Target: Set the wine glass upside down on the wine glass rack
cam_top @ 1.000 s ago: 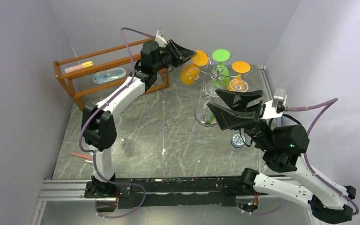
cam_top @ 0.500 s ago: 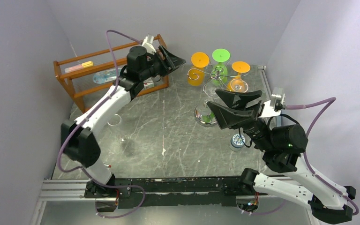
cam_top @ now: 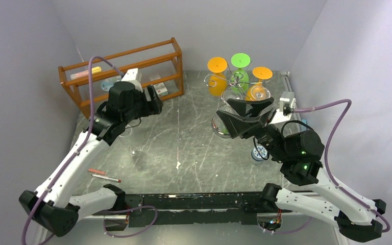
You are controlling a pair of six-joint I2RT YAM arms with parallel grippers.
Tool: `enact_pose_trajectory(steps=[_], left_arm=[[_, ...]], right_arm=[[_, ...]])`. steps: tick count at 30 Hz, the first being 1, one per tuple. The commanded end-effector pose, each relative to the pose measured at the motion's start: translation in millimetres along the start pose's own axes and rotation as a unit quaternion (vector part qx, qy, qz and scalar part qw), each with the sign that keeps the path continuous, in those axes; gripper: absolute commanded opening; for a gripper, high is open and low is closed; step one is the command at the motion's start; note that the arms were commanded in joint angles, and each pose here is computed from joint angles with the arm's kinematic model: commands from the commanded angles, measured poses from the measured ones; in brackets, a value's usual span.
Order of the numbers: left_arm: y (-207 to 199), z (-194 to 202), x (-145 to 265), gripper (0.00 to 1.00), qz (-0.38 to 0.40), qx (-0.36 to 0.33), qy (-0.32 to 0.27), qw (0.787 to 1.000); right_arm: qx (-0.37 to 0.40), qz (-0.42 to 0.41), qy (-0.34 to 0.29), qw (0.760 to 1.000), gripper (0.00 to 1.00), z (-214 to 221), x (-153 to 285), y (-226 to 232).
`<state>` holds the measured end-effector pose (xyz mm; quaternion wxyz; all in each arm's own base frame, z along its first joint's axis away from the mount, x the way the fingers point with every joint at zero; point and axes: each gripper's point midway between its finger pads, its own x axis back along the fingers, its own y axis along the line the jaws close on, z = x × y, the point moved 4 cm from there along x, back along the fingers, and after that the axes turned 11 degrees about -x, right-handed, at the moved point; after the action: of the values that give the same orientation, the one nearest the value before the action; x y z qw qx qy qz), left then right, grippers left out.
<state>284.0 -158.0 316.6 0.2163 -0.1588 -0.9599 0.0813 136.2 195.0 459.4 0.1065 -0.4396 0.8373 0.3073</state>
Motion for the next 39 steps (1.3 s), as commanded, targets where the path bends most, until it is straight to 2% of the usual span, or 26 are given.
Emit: enact_pose_trajectory(steps=[1,3,7,12,18,20,25,30,39], left_arm=[[50,42,39,0.74,-0.128,-0.06,0.084,0.986],[58,48,50,0.61,-0.152,-0.059,0.097,0.982],[77,65,58,0.55,-0.212,-0.056,0.116,0.969],[86,87,51,0.57,-0.241,-0.053,0.152,0.957],[98,103,44,0.67,-0.28,-0.037,0.143,0.949],[98,106,40,0.66,-0.279,-0.035,0.142,0.949],[97,119,28,0.53,-0.269,-0.031,0.15,0.951],[92,131,13,0.44,-0.246,-0.031,0.16,0.956],[82,115,17,0.1,-0.215,-0.024,0.142,0.966]], right_arm=[[-0.001,0.005,-0.01,1.0,0.65,-6,0,0],[-0.001,0.005,-0.006,1.0,0.65,-1,-2,-1],[-0.004,0.0,0.012,1.0,0.65,10,-8,-1],[-0.014,-0.002,0.034,0.999,0.65,22,-14,-1],[-0.025,0.0,0.039,0.999,0.65,31,-16,-4],[-0.025,0.002,0.042,0.999,0.65,33,-17,-4],[-0.029,0.004,0.044,0.999,0.65,33,-18,-4],[-0.032,0.006,0.044,0.999,0.65,34,-16,-5],[-0.046,0.016,0.051,0.998,0.65,37,-18,-6]])
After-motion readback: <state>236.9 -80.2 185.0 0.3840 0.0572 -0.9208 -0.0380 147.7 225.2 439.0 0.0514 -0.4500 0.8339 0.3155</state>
